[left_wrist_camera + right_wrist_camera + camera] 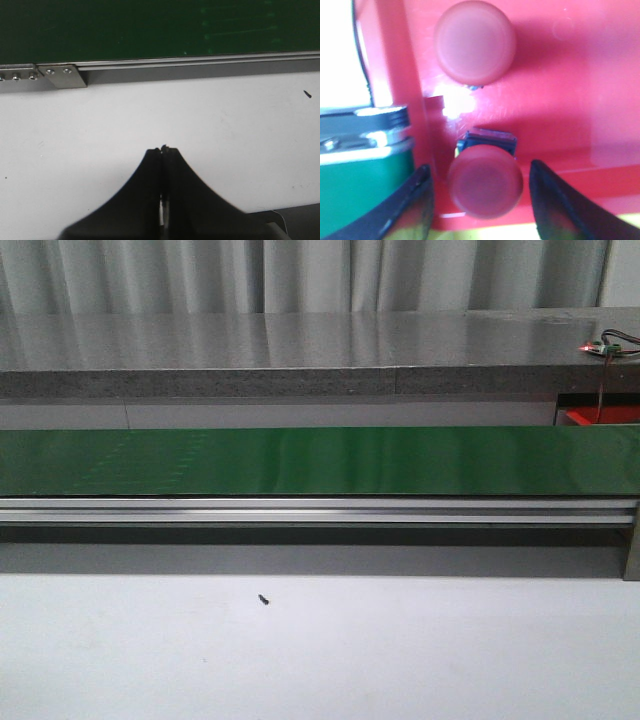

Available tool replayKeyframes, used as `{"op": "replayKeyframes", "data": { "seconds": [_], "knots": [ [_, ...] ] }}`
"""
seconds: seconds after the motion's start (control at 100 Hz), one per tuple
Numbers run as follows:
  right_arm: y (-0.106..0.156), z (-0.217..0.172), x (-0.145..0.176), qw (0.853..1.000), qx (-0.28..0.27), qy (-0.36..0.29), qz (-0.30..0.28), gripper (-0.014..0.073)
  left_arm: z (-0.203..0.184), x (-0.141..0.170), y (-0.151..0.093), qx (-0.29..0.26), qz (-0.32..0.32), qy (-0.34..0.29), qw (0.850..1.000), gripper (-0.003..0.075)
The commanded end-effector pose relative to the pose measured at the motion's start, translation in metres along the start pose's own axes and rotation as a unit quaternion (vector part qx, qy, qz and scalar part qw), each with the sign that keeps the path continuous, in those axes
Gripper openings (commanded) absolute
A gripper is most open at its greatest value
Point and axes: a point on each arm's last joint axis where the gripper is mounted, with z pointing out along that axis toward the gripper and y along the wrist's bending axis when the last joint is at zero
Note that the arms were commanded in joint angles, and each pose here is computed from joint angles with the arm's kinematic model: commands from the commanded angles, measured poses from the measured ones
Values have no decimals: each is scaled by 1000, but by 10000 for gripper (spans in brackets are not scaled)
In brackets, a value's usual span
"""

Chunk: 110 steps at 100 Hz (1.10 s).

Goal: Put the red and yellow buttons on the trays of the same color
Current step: 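Withdraw the right gripper back over the belt's end, then move the left gripper back toward the cluster of push-buttons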

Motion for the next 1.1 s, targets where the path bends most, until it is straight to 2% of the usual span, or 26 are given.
{"op": "replayKeyframes", "data": {
  "seconds": [0.0, 0.2, 0.25, 0.32, 0.49, 0.55, 0.88, 1.09],
  "knots": [
    [8, -46, -5, 998, 3, -55, -15, 435, -9, -10, -4, 5, 2, -44, 999, -20],
    [15, -73, 11, 997, 14, -72, -30, 433, -9, -10, -4, 5, 2, -44, 999, -20],
    [16, -81, 17, 996, 15, -78, -27, 410, -9, -10, -4, 5, 2, -44, 999, -20],
    [18, -92, 26, 995, 15, -90, -25, 321, -9, -10, -4, 5, 2, -44, 999, -20],
    [26, -123, 46, 990, 15, -136, -31, 2, -9, -10, -4, 5, 2, -44, 999, -20],
    [31, -134, 54, 988, 12, -151, -36, -72, -9, -10, -4, 5, 2, -44, 999, -20],
    [68, -160, 104, 983, -29, -163, -78, -62, -9, -10, -4, 5, 2, -44, 999, -20],
    [71, -164, 145, 975, -45, -202, -75, -66, -9, -10, -4, 5, 2, -44, 999, -20]
  ]
}}
